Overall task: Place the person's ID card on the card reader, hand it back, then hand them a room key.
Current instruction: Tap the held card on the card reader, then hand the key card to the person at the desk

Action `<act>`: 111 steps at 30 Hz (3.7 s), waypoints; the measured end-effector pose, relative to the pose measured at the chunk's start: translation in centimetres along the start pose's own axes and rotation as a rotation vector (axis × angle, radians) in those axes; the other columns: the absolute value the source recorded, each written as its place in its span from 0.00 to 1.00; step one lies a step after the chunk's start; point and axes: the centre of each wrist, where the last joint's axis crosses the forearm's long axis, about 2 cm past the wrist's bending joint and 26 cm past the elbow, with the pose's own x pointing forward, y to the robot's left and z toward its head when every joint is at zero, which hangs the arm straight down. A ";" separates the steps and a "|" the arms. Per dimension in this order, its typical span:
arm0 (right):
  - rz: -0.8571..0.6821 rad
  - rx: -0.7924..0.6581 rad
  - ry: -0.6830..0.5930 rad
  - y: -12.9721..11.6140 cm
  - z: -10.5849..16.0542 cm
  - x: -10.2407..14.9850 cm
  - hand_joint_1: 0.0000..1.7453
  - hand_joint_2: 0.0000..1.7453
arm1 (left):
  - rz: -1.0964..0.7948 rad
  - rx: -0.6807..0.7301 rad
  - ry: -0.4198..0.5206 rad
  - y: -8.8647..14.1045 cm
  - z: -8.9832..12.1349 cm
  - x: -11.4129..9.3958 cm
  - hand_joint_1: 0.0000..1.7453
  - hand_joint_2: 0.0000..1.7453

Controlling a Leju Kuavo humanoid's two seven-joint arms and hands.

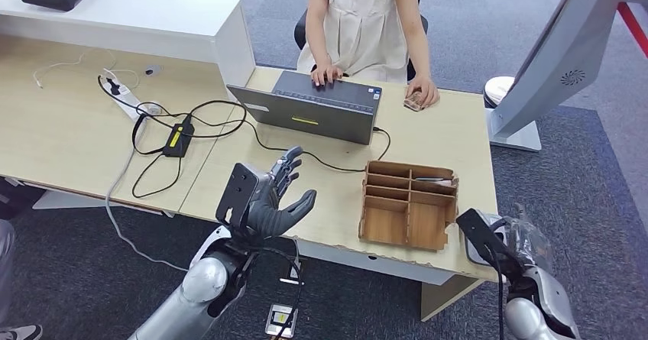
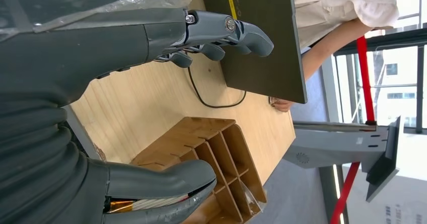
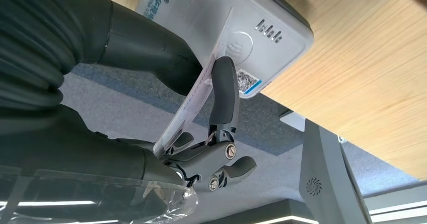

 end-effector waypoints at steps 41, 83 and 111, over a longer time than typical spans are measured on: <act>0.020 0.034 -0.080 1.3 0.3 3.1 1.00 1.00 | -0.005 -0.031 0.016 -0.2 0.0 0.0 0.00 1.00; -0.150 -0.359 -0.455 -18.3 -8.1 16.8 1.00 1.00 | 0.016 -0.197 -0.040 -3.0 -3.4 0.5 0.00 1.00; -0.191 -0.168 -0.421 -12.5 -8.7 20.5 0.00 1.00 | -0.006 -0.131 0.018 -2.7 -3.0 -0.1 0.00 1.00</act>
